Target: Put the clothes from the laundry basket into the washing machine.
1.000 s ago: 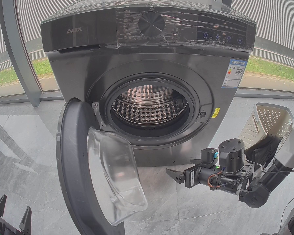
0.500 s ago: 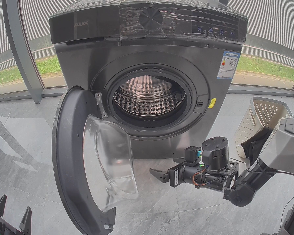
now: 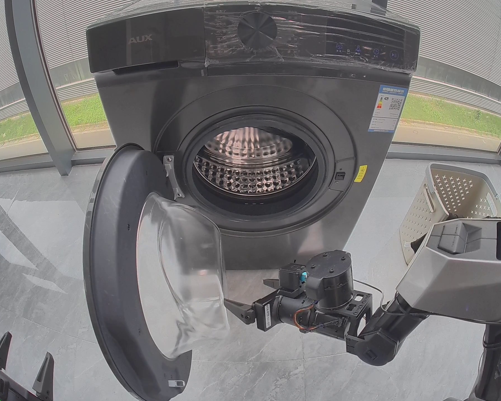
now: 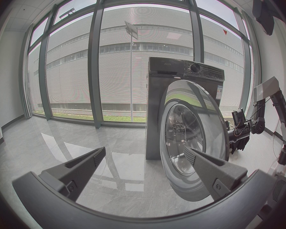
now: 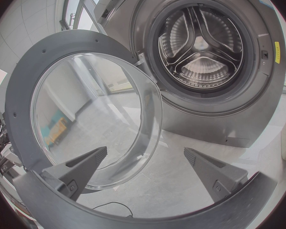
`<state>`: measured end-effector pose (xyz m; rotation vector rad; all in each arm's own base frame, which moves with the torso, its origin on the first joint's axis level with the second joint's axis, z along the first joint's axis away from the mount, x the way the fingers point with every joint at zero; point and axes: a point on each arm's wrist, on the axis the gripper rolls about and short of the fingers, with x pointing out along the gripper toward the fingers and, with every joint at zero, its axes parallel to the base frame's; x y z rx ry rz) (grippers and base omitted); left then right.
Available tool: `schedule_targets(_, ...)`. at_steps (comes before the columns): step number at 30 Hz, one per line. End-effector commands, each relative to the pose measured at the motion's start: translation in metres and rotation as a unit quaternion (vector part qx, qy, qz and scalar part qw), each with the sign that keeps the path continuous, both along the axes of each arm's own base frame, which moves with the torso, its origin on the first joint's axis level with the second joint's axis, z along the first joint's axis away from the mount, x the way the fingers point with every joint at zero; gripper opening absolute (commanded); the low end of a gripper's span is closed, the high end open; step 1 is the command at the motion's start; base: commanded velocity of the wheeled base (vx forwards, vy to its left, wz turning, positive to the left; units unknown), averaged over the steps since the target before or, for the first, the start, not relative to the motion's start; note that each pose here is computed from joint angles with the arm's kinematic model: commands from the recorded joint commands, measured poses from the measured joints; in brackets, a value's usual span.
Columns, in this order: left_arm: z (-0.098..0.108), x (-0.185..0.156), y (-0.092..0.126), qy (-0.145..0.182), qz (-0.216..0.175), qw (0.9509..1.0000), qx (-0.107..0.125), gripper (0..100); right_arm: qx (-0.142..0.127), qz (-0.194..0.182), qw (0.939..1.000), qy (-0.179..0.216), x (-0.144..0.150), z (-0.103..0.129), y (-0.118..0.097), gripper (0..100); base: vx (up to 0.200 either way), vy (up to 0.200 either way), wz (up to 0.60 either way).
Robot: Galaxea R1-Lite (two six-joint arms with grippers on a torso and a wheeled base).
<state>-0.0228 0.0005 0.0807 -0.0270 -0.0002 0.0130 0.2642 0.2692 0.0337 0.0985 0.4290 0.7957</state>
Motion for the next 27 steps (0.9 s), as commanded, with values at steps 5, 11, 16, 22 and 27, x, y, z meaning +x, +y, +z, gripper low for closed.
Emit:
schedule_targets(5,-0.005,0.000,0.000,0.000,0.000,1.0000,0.000,100,0.001,-0.004,1.0000,0.001,0.005,-0.004,0.001,100,0.000,0.000,0.00)
schedule_targets(11,-0.005,0.000,0.000,0.000,0.000,1.0000,0.000,100,0.019,-0.008,0.9997,-0.015,0.019,0.009,0.010,100,-0.033,0.000,0.00)
schedule_targets(16,-0.005,0.000,0.000,0.000,0.000,1.0000,0.000,100,0.001,-0.022,0.9998,0.003,0.033,0.004,0.010,100,-0.200,0.000,0.00)
schedule_targets(22,-0.005,0.000,0.000,-0.001,0.000,1.0000,0.000,100,-0.006,-0.043,0.9991,0.005,0.049,-0.003,0.013,100,0.000,0.000,0.00)
schedule_targets(27,-0.005,0.000,0.000,0.000,0.000,1.0000,0.000,100,-0.002,-0.030,0.9996,0.001,0.047,-0.004,0.025,100,0.000,0.000,0.00)
